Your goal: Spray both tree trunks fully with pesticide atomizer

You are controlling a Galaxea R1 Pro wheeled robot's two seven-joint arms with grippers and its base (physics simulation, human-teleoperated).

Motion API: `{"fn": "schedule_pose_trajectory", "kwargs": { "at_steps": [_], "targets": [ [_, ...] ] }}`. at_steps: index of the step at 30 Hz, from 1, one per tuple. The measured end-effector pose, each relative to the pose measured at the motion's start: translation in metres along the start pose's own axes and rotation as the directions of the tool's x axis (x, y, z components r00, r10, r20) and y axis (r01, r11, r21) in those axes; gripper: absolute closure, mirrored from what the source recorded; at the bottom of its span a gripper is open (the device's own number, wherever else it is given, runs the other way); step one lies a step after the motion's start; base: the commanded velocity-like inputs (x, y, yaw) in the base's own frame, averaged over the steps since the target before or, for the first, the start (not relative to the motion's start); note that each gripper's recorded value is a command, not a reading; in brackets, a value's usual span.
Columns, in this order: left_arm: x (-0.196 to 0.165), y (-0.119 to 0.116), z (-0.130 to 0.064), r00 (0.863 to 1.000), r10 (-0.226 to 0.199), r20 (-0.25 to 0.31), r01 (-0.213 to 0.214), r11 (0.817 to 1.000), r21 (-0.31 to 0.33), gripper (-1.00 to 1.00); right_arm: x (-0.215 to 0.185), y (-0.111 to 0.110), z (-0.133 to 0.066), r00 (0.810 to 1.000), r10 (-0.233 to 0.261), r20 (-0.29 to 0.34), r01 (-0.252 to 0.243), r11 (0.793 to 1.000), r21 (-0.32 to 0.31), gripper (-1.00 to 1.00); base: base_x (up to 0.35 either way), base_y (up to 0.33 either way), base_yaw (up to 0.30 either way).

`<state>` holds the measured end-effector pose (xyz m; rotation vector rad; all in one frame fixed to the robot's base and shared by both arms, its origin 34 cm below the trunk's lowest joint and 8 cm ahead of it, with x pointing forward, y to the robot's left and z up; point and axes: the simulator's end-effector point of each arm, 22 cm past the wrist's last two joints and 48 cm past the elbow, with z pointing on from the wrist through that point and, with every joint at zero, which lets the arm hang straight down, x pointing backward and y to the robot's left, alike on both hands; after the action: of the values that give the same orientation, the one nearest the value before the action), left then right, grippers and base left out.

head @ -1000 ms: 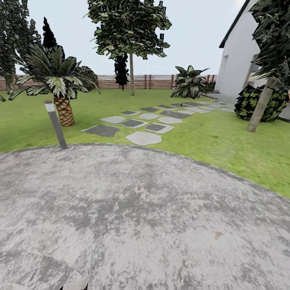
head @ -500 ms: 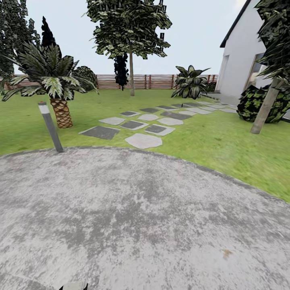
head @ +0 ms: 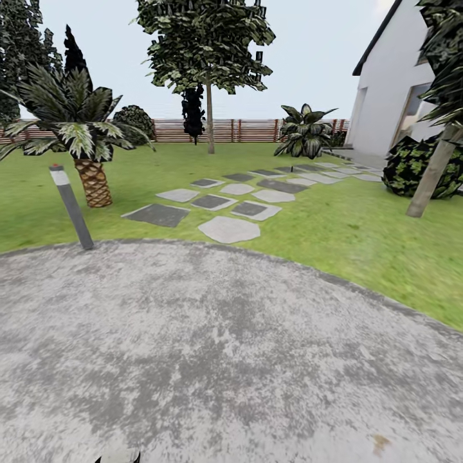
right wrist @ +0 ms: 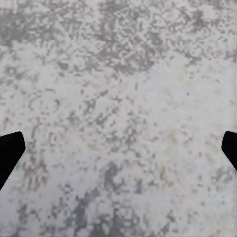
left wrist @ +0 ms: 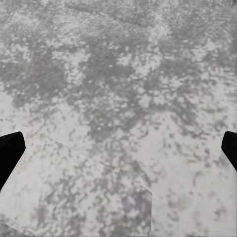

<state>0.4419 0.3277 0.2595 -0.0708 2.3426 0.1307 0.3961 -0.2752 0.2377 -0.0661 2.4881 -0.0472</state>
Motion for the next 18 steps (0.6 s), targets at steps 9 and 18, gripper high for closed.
{"fn": "schedule_pose_trajectory", "kwargs": {
  "at_steps": [9,18],
  "targets": [
    [0.0013,0.0001,-0.0003,1.000,-0.001,-0.003,0.001,1.000,-0.001,-1.00,0.0000,0.0000,0.0000,1.000,0.000,0.000,0.000,1.000,0.000,-1.00,0.339,0.000,0.000],
    [0.0015,0.0002,-0.0003,1.000,-0.001,-0.003,0.001,1.000,-0.001,-1.00,-0.0001,0.0000,0.0000,1.000,0.000,0.000,0.000,1.000,0.000,-1.00,0.339,0.000,0.000]
  ]
}}
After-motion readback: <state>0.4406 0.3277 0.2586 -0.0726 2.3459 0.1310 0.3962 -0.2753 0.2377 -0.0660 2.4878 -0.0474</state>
